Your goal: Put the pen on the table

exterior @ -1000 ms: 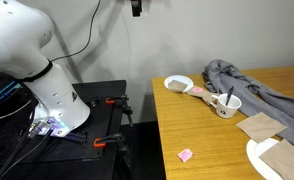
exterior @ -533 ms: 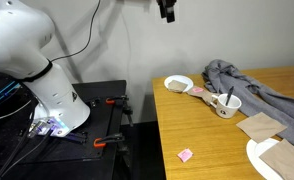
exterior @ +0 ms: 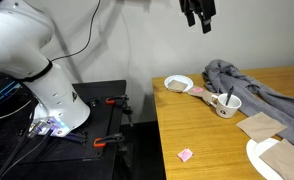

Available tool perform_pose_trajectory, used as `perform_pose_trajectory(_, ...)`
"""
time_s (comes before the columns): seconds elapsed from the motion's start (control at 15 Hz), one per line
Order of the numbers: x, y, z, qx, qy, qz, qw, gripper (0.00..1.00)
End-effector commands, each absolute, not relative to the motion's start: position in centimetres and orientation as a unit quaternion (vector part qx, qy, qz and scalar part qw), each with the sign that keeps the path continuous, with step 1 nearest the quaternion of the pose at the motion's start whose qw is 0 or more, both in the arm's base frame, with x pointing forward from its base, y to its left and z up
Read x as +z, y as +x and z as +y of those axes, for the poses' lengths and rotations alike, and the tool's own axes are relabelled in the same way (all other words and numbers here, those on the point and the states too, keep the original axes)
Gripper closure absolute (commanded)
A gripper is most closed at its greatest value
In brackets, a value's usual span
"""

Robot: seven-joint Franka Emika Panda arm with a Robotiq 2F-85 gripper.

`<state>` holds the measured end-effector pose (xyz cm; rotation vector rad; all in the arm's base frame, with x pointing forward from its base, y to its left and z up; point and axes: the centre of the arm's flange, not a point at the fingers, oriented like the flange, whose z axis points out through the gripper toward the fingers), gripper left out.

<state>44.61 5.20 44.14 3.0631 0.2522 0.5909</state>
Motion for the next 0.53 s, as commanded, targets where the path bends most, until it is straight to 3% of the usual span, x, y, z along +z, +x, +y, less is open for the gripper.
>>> perform_pose_trajectory(0.0,42.7,47.6,4.8,0.200,0.975,0.094,-0.003,0.00)
perform_pose_trajectory(0.47,40.1,51.4,5.5,0.183,0.973,0.142,0.003,0.00)
